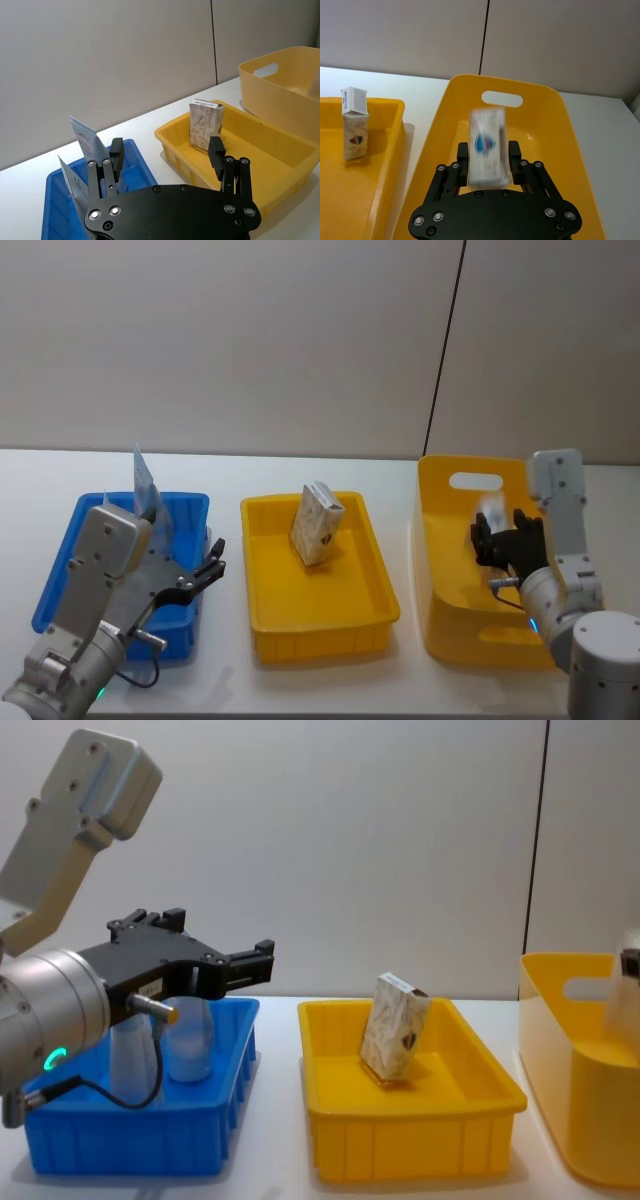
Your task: Bimanual collaborative sorting of washing and personal care products
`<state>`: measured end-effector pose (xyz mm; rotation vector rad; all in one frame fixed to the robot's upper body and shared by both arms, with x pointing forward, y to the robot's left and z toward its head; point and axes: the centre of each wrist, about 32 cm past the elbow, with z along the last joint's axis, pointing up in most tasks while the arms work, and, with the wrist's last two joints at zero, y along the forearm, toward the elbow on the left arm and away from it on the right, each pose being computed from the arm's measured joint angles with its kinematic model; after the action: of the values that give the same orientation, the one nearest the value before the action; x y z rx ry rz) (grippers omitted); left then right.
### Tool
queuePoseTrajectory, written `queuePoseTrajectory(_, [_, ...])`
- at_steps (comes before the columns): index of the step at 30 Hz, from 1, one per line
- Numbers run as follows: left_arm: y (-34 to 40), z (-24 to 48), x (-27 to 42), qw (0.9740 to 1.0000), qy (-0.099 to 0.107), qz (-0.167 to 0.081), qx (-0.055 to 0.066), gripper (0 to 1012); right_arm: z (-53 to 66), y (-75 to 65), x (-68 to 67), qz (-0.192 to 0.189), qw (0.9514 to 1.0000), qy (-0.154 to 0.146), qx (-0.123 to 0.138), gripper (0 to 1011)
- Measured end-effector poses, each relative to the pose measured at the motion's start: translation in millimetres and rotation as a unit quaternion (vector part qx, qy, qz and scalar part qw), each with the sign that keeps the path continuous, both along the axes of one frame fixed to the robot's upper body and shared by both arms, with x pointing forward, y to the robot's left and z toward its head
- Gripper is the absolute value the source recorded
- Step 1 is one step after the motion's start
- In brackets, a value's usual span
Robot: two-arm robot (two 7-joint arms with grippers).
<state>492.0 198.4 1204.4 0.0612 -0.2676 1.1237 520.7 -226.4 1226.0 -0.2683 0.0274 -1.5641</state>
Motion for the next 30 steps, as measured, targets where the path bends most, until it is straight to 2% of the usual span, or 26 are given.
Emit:
queuePoseTrajectory(2, [0.0, 0.0, 0.0, 1.0, 0.0, 0.0, 0.0, 1001, -0.4, -0.7, -0.1, 0.0, 1.0, 0.002, 0.0, 518])
queuePoseTrajectory(4, [0.0, 0.0, 0.0, 1.0, 0.0, 0.0, 0.0, 1001, -0.9, -1.3, -0.1, 0.001, 1.0, 0.003, 0.0, 558])
queuePoseTrajectory(5, [0.0, 0.0, 0.0, 1.0, 0.0, 0.0, 0.0, 1001, -1.0, -1.7, -0.1, 0.001, 1.0, 0.004, 0.0, 621])
queuePoseTrajectory(13, [0.0, 0.0, 0.0, 1.0, 0.0, 0.0, 0.0, 1001, -0.7, -2.6, -0.2, 0.004, 1.0, 0.004, -0.002, 862])
queuePoseTrajectory(17, [0.0, 0.0, 0.0, 1.0, 0.0, 0.0, 0.0, 1001, -0.1, -2.5, -1.2, 0.009, 0.9999, -0.005, -0.002, 972])
queuePoseTrajectory(20, [0.0, 0.0, 0.0, 1.0, 0.0, 0.0, 0.0, 1001, 0.4, -2.4, -1.9, 0.012, 0.9999, -0.011, -0.001, 1004])
queuePoseTrajectory(30, [0.2, 0.2, -0.8, 1.0, -0.002, 0.006, 0.004, 1001, 2.3, -1.2, -4.1, 0.025, 0.9992, -0.031, 0.0, 1004])
